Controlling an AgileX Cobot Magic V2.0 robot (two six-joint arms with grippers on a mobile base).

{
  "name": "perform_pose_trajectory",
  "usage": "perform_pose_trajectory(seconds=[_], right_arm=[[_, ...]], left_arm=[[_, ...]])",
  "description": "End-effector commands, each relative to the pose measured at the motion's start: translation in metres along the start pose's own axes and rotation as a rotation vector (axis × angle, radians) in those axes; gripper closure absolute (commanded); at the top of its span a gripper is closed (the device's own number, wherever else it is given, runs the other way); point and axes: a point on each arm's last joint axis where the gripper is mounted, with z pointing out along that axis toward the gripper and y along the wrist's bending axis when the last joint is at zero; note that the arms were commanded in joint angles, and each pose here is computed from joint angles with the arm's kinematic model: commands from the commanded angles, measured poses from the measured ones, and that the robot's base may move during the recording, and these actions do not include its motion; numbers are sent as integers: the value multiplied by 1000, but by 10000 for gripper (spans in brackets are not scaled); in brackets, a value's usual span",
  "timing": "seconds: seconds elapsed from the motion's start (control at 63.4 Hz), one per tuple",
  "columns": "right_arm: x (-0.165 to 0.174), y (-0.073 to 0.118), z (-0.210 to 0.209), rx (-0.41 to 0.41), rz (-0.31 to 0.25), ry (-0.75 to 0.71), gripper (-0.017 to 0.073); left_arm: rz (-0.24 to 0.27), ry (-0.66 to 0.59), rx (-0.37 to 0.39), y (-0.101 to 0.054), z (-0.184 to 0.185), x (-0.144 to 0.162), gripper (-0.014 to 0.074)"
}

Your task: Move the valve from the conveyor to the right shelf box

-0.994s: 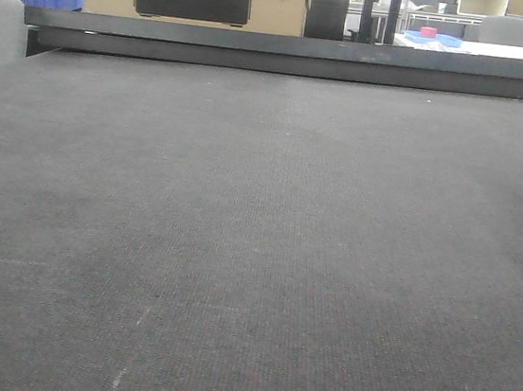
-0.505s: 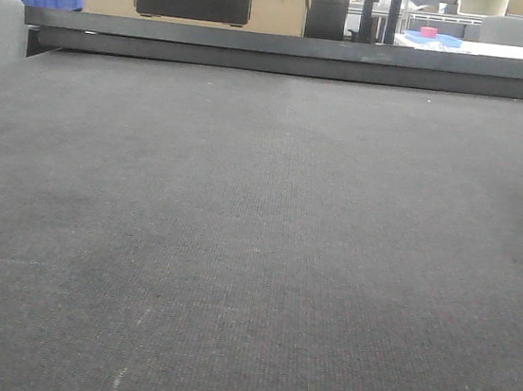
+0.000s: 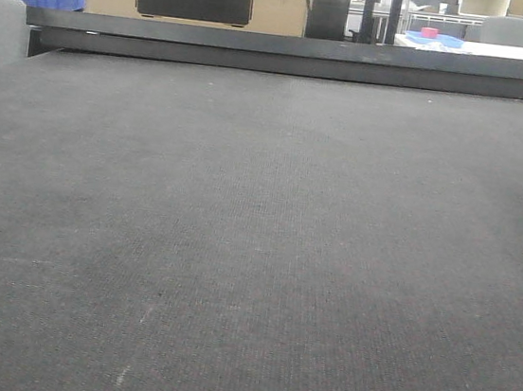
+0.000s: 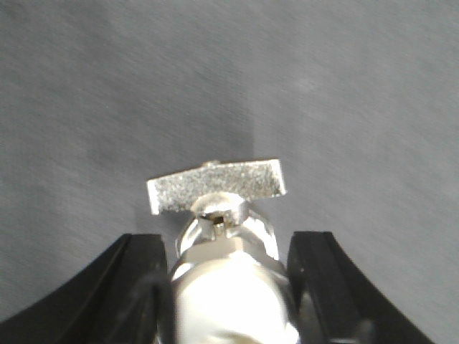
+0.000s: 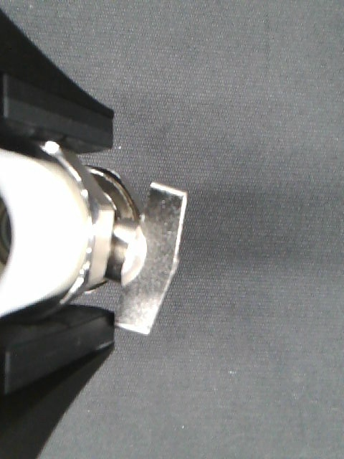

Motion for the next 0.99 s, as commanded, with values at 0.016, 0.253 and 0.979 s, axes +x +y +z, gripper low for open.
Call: perform_pose_trajectory(seconds=[0.016,0.253,0.979], right_arm=[[-4,0,-7,7,-8,-64,713],[1,-1,1,8,-7,-73,713],[23,1,-55,14,-12,-342,713]], left_arm=[[27,-83,26,-26,-36,3,705],[77,-148,-26,-68,-73,47,705],[87,-671,-18,-83,-169,183,705]])
